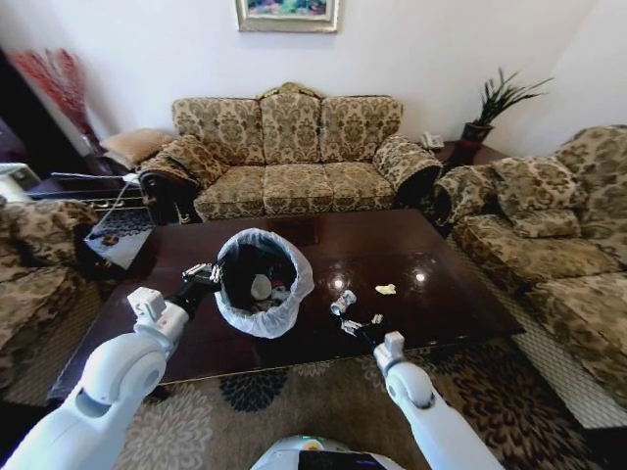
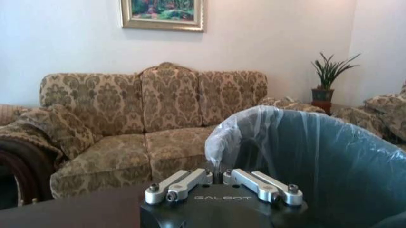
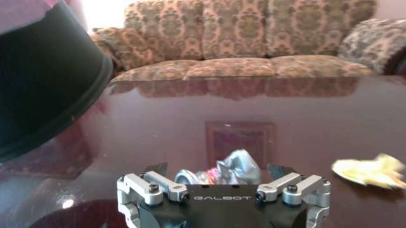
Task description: Move to the front of the table and place the trash on the table into the trash bin.
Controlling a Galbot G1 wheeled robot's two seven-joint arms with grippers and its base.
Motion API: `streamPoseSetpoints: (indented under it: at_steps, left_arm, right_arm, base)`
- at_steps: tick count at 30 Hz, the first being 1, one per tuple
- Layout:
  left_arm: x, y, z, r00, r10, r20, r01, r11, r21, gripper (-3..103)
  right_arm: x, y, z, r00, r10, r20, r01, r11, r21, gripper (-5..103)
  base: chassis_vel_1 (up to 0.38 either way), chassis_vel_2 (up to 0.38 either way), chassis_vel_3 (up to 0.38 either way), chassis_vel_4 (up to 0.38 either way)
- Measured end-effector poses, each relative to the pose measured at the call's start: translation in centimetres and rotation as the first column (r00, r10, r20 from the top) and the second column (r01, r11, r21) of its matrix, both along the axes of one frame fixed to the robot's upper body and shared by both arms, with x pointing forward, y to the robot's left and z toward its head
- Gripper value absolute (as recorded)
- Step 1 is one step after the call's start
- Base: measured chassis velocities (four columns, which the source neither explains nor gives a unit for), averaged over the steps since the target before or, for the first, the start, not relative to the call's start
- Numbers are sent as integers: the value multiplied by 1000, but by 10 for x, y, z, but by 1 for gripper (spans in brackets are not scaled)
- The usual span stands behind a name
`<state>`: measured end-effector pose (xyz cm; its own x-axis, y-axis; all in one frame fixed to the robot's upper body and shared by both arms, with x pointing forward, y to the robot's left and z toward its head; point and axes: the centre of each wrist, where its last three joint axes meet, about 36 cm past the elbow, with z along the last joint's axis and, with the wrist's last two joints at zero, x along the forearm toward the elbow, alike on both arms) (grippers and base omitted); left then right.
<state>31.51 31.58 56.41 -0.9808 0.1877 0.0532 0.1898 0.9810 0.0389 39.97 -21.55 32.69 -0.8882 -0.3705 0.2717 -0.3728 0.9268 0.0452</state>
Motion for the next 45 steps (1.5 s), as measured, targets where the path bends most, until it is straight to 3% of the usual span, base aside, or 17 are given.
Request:
streamPoseSetpoints:
  at_steps: [9, 13, 17, 20, 26, 29, 35, 37, 40, 45]
  left_arm:
    - [-2, -2, -2, 1000, -2, -4, 2, 1000, -7, 2]
    - [-3, -2, 1, 1000, -2, 1, 2, 1000, -4, 2]
    - [-2, -1, -2, 1000, 3, -2, -3, 1000, -6, 2]
    - [-2, -1, -5, 1000, 4, -9, -4, 1000, -5, 2]
    - [-2, -2, -8, 1000, 6, -12, -6, 1000, -6, 2]
    - [-2, -2, -8, 1000, 6, -13, -6, 1000, -6, 2]
    - [2, 1, -9, 1000, 11, -13, -11, 1000, -1, 2]
    - [2, 1, -9, 1000, 12, -14, -12, 1000, -2, 2]
    - [3, 1, -10, 1000, 11, -15, -11, 1000, -3, 2]
    - [5, 2, -10, 1000, 12, -16, -12, 1000, -3, 2]
  right_arm:
    - [26, 14, -5, 991, 131, -11, -131, 990, -44, 102]
    - [29, 8, -8, 984, 175, -35, -177, 981, -73, 86]
    - [32, 9, -9, 979, 187, -78, -191, 980, -50, 76]
    - [38, 15, -8, 976, 191, -102, -196, 980, -37, 61]
    - [44, 21, -8, 975, 185, -122, -190, 981, -34, 55]
    - [45, 21, -9, 975, 182, -125, -188, 981, -37, 47]
    - [46, 24, -10, 976, 178, -128, -184, 982, -37, 20]
    - [45, 24, -10, 976, 177, -129, -183, 983, -36, 20]
    - [45, 25, -11, 976, 171, -133, -177, 984, -33, 10]
    - [45, 24, -10, 979, 159, -128, -165, 986, -33, 10]
  base:
    - [0, 0, 0, 0]
    - [0, 0, 0, 0]
    - [0, 0, 0, 0]
    - [0, 0, 0, 0]
    - [0, 0, 0, 0]
    - [0, 0, 0, 0]
    - [0, 0, 0, 0]
    - [0, 0, 0, 0]
    - [0, 0, 0, 0]
    - [0, 0, 0, 0]
